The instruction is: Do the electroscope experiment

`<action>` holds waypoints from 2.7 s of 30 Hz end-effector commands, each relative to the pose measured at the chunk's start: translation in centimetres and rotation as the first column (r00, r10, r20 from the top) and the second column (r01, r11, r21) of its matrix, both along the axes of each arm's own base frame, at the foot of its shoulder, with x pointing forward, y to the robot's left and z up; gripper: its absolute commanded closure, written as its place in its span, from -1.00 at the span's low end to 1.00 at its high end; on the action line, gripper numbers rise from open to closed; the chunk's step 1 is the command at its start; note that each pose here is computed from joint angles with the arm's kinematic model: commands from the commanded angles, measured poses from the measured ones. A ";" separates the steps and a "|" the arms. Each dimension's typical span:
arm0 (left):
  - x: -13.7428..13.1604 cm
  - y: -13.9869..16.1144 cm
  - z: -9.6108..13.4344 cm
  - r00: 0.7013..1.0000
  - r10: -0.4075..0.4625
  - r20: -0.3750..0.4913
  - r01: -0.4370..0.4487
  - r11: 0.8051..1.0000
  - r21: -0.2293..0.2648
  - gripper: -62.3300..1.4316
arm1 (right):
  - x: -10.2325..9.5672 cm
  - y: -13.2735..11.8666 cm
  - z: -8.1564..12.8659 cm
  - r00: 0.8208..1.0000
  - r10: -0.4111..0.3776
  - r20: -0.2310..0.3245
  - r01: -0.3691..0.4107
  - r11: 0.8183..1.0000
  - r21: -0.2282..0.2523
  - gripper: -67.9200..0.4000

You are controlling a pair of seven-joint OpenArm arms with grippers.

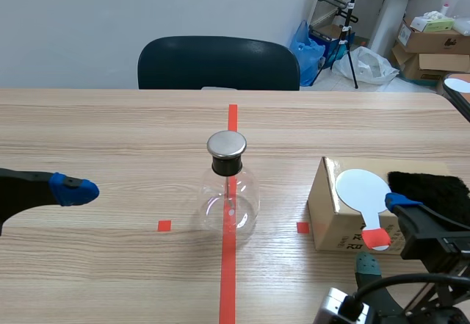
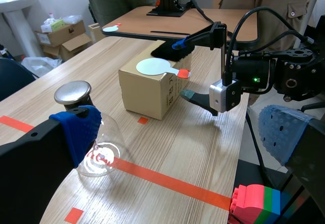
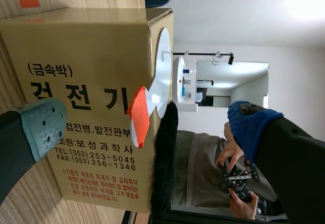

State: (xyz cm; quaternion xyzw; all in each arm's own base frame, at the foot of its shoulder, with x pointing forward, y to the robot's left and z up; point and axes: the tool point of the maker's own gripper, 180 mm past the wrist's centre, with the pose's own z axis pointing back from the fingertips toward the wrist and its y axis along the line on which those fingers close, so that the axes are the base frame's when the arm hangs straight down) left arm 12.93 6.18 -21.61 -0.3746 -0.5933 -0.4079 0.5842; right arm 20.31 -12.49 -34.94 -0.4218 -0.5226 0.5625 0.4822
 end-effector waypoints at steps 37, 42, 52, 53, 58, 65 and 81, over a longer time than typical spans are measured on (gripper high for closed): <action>0.0 -0.1 0.5 1.000 0.002 0.005 -0.002 1.000 -0.027 -1.00 | 0.4 -0.1 1.5 0.997 -0.002 0.075 0.003 1.000 -0.008 -1.00; 0.0 -0.1 0.5 1.000 0.002 0.005 -0.002 1.000 -0.027 -1.00 | 0.4 -0.1 1.5 0.997 -0.002 0.075 0.003 1.000 -0.008 -1.00; 0.0 -0.1 0.5 1.000 0.002 0.005 -0.002 1.000 -0.027 -1.00 | 0.4 -0.1 1.5 0.997 -0.002 0.075 0.003 1.000 -0.008 -1.00; 0.0 -0.1 0.5 1.000 0.002 0.005 -0.002 1.000 -0.027 -1.00 | 0.4 -0.1 1.5 0.997 -0.002 0.075 0.003 1.000 -0.008 -1.00; 0.0 -0.1 0.5 1.000 0.002 0.005 -0.002 1.000 -0.027 -1.00 | 0.4 -0.1 1.5 0.997 -0.002 0.075 0.003 1.000 -0.008 -1.00; 0.0 -0.1 0.5 1.000 0.002 0.005 -0.002 1.000 -0.027 -1.00 | 0.4 -0.2 1.5 0.997 -0.006 0.075 0.007 1.000 -0.008 -1.00; 0.0 -0.1 0.5 1.000 0.002 0.005 -0.002 1.000 -0.027 -1.00 | 0.4 -0.3 1.4 0.997 -0.014 0.073 0.016 1.000 -0.024 -1.00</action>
